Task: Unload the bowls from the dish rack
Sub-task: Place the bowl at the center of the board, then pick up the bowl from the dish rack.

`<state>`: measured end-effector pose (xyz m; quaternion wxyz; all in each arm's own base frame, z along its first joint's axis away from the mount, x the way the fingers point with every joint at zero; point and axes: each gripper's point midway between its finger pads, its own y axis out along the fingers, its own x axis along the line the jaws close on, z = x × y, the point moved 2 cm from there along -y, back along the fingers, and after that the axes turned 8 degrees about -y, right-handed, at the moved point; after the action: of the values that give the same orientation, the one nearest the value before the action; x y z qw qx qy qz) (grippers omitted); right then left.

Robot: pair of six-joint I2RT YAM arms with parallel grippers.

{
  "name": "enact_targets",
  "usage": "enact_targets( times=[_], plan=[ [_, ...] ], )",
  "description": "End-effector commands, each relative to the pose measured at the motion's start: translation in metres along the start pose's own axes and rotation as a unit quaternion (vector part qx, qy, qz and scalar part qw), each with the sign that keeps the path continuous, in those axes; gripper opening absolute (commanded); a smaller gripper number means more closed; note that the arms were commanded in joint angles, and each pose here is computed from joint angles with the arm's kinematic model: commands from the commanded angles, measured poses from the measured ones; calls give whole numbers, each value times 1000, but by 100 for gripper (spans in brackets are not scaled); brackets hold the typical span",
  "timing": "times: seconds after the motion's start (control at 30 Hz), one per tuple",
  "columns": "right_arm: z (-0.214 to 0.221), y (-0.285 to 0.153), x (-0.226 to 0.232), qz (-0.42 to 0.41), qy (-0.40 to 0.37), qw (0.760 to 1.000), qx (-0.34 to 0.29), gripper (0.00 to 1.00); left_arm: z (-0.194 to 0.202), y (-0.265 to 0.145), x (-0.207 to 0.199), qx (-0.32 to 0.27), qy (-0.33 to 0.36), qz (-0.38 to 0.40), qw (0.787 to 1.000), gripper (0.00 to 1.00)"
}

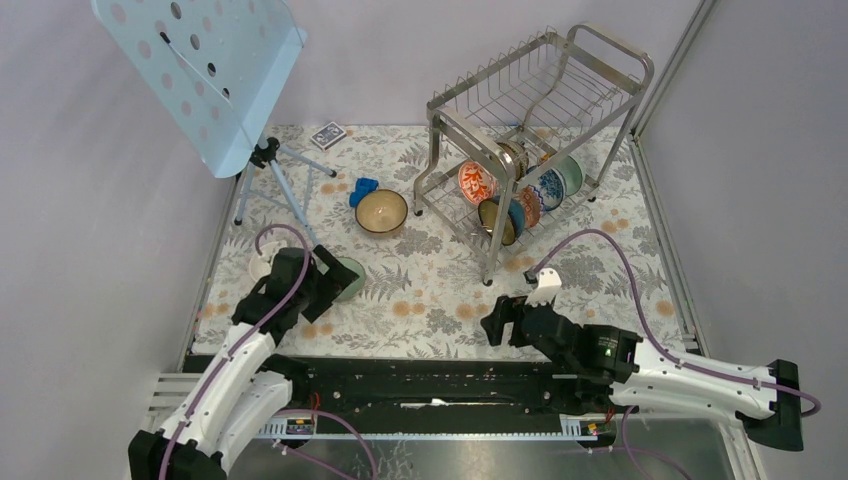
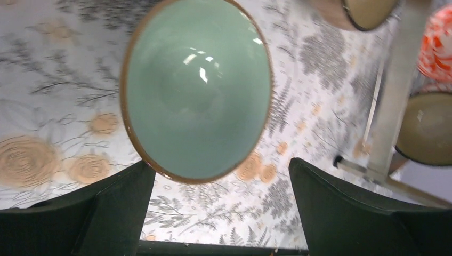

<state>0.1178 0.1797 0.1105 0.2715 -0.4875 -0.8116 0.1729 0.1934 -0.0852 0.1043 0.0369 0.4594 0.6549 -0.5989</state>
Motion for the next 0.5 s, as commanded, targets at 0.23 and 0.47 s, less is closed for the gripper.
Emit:
enact_targets(
  times=[0.23,0.47],
  plan=[
    [-25,-1,-24,109,0,993,-42,91,1,-39,-97,-13,109,163,981,99],
    [-22,-3,-27,113,11,993,-35,90,9,-23,-65,-7,81,123,989,98]
  ],
)
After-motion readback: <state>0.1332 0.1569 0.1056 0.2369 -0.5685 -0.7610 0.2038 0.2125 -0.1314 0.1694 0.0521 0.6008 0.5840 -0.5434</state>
